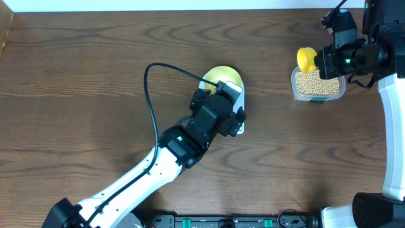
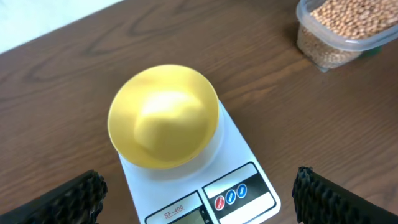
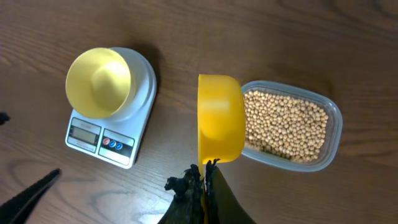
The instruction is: Scoop item into bowl and weigh 50g on scale
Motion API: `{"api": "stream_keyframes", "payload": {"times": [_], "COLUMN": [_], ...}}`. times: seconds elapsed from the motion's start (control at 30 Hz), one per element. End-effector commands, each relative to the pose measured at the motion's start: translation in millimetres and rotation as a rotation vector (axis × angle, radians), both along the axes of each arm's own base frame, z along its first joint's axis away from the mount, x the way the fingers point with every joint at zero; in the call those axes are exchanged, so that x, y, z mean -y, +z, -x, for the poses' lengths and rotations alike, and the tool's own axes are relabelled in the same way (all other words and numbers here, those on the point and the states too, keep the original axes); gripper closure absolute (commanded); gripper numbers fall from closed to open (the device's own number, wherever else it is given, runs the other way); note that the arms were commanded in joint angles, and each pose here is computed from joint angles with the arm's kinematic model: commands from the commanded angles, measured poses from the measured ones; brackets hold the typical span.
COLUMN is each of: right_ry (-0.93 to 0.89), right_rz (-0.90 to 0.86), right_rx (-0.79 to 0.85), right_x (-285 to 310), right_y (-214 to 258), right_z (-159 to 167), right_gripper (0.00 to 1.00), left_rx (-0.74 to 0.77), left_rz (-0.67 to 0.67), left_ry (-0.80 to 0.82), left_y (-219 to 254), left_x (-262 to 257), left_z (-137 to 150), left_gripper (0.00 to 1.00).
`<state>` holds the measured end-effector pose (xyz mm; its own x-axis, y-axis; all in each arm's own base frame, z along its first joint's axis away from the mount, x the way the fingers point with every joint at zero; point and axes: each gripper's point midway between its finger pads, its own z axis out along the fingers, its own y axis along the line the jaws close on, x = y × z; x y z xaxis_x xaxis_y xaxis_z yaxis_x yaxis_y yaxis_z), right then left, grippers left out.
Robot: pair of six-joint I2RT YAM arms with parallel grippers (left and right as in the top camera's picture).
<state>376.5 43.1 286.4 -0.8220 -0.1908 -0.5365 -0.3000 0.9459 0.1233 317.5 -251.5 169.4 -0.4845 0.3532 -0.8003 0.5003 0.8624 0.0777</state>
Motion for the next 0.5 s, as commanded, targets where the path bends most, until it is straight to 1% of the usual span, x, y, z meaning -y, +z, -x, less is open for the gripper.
{"api": "stream_keyframes", "payload": {"times": [0.0, 0.07, 0.23, 0.27, 0.37, 0.47], "right_ry": [0.024, 0.023, 0.051, 0.064, 0.076, 0.080], "right_rz": [0.006, 0.000, -0.045, -0.066, -0.063, -0.062], "right_rx": [0.024, 0.022, 0.055, 0.052, 0.036, 0.029], "right_x": [-3.7, -4.4, -13.1, -17.1, -17.7, -17.9], "right_y": [6.7, 6.6, 13.0, 13.8, 11.5, 10.6], "right_z": [-2.1, -1.6, -6.8, -5.4, -1.3, 0.4], "right_gripper": [0.99, 0.99, 0.99, 0.99, 0.99, 0.99], "left_rx": [-0.024, -0.055, -0.211, -0.255, -0.379, -0.394], "left_rz": [0.030, 0.038, 0.121, 0.155, 0.229, 0.198], "left_ry": [0.064, 0.031, -0.165, -0.162, -0.025, 0.008], "left_y": [-12.4, -21.9, -33.0, -34.9, -46.0, -60.3], "left_x": [4.1, 12.6, 41.5, 44.6, 38.1, 35.1], "left_z": [-12.7, -10.3, 23.7, 29.2, 34.9, 31.9], "left_gripper": [0.02, 0.03, 0.02, 0.02, 0.02, 0.02]}}
